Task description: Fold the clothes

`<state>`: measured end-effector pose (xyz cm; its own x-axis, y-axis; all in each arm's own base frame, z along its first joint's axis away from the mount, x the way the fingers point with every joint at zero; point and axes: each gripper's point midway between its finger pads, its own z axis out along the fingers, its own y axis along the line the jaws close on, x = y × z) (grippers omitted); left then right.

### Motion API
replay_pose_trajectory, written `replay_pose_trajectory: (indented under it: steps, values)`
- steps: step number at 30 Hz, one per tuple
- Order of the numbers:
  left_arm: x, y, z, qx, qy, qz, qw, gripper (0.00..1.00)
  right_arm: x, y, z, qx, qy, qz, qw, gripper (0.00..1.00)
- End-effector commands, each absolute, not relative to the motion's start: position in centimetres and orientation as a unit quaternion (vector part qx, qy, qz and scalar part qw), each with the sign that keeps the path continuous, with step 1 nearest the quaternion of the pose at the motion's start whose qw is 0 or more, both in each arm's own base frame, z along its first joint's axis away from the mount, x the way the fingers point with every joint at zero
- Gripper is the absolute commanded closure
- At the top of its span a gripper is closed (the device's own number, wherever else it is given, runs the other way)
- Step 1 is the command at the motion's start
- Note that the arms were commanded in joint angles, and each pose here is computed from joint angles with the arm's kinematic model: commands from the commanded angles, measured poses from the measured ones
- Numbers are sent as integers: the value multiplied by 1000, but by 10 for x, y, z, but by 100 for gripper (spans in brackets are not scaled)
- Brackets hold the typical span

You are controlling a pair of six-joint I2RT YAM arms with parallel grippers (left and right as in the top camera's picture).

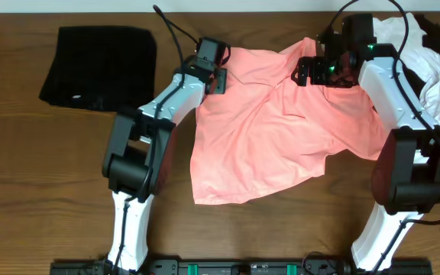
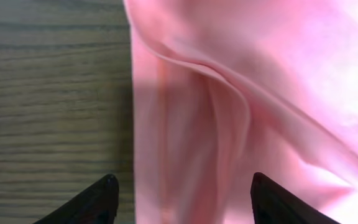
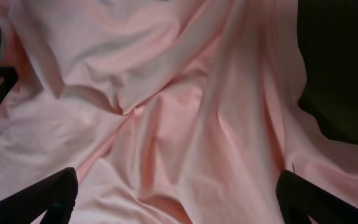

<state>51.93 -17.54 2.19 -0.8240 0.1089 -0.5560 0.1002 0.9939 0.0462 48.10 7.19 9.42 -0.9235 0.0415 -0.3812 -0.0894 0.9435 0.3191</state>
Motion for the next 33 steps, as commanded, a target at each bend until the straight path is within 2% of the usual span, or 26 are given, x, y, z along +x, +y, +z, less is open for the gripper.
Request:
replay_pose_trajectory:
  steps: [1,2,7,9,11,19,28,29,30,31,32,33]
  values:
    - [520,-179,12,66,956,12,285,37,480,77,91,-12,967,170,189,1]
    - [520,-179,9,66,957,13,282,40,479,77,90,-12,967,170,188,1]
    - [518,-178,1,67,959,15,276,70,479,77,90,-12,967,170,187,1]
    - [519,-178,1,67,958,15,277,85,480,77,91,-12,967,170,189,1]
    - [521,-176,3,64,957,18,281,94,480,77,91,-12,967,170,190,1]
    - [523,-145,11,25,953,82,290,94,480,76,91,-20,967,168,191,1]
    - [524,-121,13,-74,953,66,285,94,480,76,91,-21,967,168,191,1]
    - [524,-119,12,-76,955,60,281,92,480,76,91,-21,967,168,191,1]
    - [524,-119,11,-77,956,52,277,77,480,76,91,-21,967,168,192,1]
    - [524,-116,10,-79,957,47,274,53,480,76,91,-21,967,168,192,1]
    - [524,-114,9,-81,958,44,271,34,480,76,91,-21,967,168,192,1]
    - [523,-112,9,-83,960,40,266,22,481,76,91,-21,967,168,193,1]
